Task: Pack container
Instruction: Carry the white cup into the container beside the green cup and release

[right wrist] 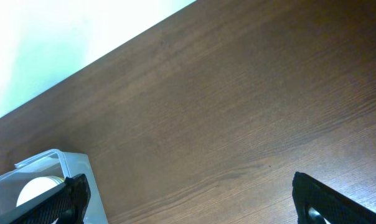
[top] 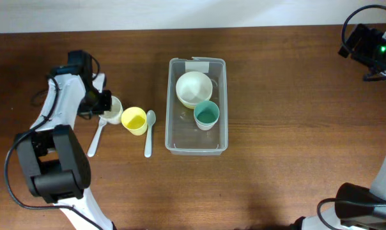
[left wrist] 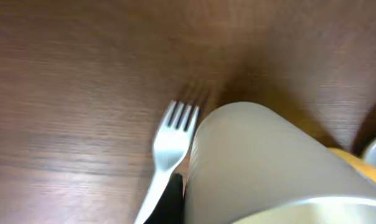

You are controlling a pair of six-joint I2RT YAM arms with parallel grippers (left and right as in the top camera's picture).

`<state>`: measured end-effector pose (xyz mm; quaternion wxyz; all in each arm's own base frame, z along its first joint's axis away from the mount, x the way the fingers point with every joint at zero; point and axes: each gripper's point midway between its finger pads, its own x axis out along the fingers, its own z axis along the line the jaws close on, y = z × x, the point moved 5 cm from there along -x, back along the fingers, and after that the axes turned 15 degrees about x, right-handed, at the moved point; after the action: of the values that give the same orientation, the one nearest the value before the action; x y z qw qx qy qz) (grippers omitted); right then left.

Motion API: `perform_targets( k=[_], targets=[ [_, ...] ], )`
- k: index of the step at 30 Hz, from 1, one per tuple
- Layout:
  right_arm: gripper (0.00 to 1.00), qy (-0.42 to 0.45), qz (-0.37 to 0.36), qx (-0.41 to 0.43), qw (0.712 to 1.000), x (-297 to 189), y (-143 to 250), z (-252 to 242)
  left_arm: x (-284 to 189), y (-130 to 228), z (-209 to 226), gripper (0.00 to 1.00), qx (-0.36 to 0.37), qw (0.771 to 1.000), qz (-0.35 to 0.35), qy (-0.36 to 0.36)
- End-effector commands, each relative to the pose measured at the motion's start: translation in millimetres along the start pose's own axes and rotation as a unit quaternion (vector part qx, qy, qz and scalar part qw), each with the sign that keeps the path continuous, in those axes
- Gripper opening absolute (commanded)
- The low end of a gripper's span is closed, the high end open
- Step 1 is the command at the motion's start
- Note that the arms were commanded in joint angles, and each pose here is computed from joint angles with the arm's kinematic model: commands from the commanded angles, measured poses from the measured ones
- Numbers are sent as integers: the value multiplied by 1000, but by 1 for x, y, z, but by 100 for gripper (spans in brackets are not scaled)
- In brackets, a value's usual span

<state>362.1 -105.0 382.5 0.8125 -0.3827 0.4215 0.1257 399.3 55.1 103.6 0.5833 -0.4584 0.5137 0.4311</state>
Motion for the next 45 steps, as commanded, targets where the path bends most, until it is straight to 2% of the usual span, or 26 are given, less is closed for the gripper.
perform_targets(
  k=[1, 7, 11, 15, 21, 26, 34, 45],
  targets=[
    [99, 0, -6, -1, 1000, -3, -2, -1, -55, -24, 17, 1, -7, 998, -55, -23],
    [99, 0, -6, -1, 1000, -3, -2, -1, -140, -39, 0, 2, 17, 994, -107, -22],
    [99, 0, -6, -1, 1000, -3, -2, -1, -191, -43, -44, 2, 64, 988, -143, 0],
    [99, 0, -6, -1, 1000, -3, -2, -1, -211, -41, -102, 2, 126, 980, -151, 35],
    [99, 0, -6, -1, 1000, -3, -2, -1, -195, -35, -164, 2, 199, 971, -117, 58],
    [99, 0, -6, -1, 1000, -3, -2, -1, -158, -37, -197, 2, 235, 965, -98, 68],
    [99, 0, -6, -1, 1000, -3, -2, -1, -87, -34, -203, 2, 226, 969, -63, 73],
    [99, 0, -6, -1, 1000, -3, -2, -1, -62, -31, -219, 2, 241, 964, -65, 85]
  ],
)
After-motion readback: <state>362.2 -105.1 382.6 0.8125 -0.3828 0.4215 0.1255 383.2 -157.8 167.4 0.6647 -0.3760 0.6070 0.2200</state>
